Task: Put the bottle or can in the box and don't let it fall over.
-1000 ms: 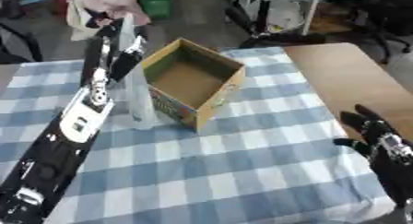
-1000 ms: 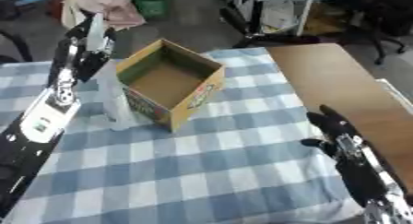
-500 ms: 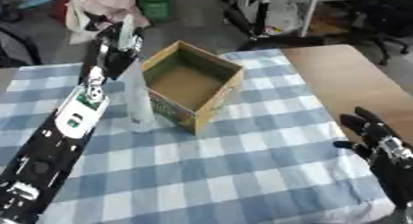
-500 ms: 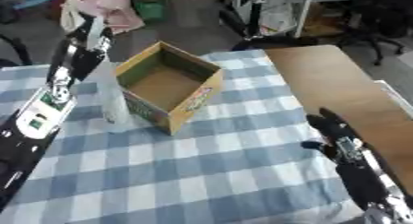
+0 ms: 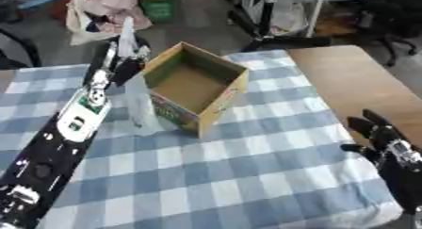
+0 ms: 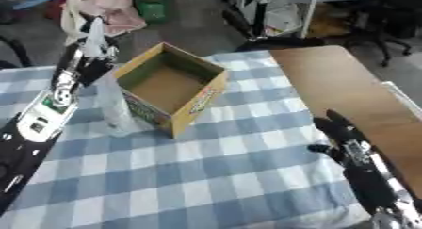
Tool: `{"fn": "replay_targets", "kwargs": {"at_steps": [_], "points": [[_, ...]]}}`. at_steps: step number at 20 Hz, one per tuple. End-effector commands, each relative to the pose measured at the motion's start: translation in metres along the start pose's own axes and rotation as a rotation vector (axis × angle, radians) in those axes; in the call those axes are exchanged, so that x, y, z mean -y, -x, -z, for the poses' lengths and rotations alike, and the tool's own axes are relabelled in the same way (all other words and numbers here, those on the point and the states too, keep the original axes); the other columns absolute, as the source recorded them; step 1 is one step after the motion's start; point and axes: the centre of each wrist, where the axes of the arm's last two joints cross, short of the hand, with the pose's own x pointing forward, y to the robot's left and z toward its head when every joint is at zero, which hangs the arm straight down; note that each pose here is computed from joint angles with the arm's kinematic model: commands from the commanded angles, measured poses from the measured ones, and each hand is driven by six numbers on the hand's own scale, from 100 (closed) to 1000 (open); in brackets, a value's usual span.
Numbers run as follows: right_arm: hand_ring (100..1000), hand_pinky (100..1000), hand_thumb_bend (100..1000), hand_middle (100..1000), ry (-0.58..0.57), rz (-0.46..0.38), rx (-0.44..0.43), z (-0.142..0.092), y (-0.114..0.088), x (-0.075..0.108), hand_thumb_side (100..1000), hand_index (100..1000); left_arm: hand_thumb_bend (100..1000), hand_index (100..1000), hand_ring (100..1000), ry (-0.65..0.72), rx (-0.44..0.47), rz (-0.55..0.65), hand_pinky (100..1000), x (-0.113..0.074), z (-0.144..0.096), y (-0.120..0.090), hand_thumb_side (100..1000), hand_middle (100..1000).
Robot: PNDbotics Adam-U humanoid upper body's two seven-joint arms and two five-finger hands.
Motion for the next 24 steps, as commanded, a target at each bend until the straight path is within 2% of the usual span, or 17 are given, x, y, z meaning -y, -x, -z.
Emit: {"fn": "replay_targets", "kwargs": {"at_steps": [1,2,3,9,14,20,24], "points": [[1000,758,100,881,-0.008,-0.011,0.019,0.003,-0.005,0.003,810,999,100,657,635,-0.039,0.058,-0.030,696,-0.015,0.007,-0.010,486,461],[1000,758,100,881,-0.008,-0.010,0.018,0.003,-0.005,0.003,810,999,100,588,566,-0.045,0.062,-0.050,657,-0.015,0.007,-0.010,411,375],[1000,758,100,881,-0.008,-0.010,0.018,0.003,-0.005,0.003,810,999,100,553,533,-0.053,0.064,-0.068,641,-0.015,0.007,-0.010,400,333],[1000,758,100,881,-0.008,-0.010,0.017,0.003,-0.005,0.003,810,999,100,476,458,-0.103,0.097,-0.152,601,-0.018,0.008,-0.016,420,233],[1000,759,100,881,-0.008,-0.009,0.015,0.002,-0.005,0.003,811,999,100,457,431,-0.146,0.154,-0.226,584,-0.030,0.012,-0.035,442,203],[1000,759,100,882,-0.013,-0.008,0.012,0.002,-0.004,0.002,812,999,100,456,422,-0.221,0.265,-0.318,580,-0.058,0.022,-0.076,477,203],[1000,760,100,882,-0.034,0.000,0.020,0.005,-0.005,-0.001,811,999,100,462,426,-0.247,0.352,-0.409,585,-0.061,0.030,-0.097,491,210]]}}
